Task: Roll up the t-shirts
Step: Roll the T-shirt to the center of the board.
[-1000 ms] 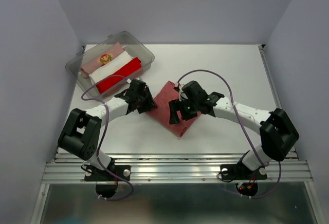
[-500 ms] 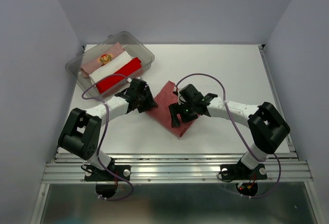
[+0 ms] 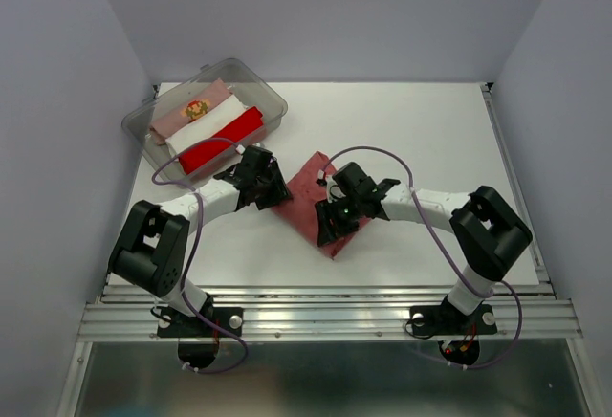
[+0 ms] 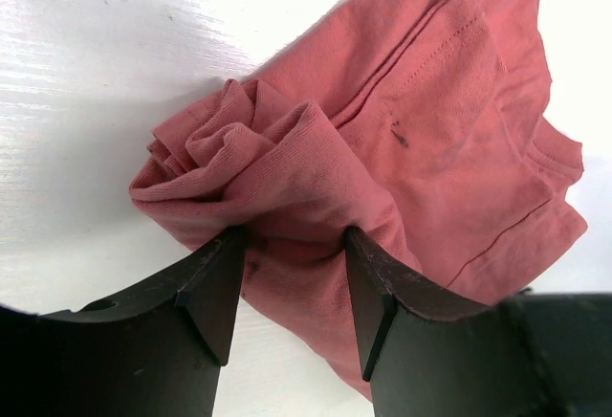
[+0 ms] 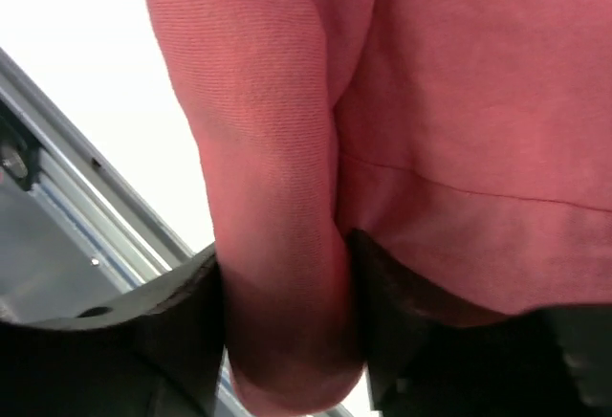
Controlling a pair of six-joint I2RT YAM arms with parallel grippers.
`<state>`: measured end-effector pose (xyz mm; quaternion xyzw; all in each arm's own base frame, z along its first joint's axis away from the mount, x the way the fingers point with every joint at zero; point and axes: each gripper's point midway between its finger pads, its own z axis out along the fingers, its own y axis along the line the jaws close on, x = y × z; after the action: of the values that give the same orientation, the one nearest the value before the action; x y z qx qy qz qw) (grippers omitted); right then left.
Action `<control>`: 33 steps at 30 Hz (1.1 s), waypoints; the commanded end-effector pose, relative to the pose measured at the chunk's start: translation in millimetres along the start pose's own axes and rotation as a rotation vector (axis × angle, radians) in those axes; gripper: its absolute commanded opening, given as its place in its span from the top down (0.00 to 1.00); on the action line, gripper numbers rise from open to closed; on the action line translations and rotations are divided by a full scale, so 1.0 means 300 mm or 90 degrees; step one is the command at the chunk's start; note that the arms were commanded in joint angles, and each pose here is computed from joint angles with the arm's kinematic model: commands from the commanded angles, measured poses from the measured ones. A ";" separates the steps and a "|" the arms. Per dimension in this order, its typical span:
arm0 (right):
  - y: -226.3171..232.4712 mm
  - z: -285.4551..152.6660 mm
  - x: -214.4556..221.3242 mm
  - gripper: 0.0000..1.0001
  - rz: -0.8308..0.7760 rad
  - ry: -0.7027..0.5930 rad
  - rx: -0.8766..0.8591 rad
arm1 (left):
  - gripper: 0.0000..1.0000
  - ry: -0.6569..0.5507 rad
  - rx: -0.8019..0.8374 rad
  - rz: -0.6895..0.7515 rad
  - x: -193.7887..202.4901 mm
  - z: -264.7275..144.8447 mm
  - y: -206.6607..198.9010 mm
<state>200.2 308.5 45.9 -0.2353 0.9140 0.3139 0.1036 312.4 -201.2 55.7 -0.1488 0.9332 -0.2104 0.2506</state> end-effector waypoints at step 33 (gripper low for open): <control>-0.035 0.024 0.061 0.90 0.178 0.057 -0.224 | 0.55 -0.043 0.089 0.059 -0.060 -0.163 -0.182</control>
<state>186.1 300.0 33.0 -0.1294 0.8720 0.4717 -0.0200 309.3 -211.9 94.0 -0.1211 0.9252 -0.2332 0.2737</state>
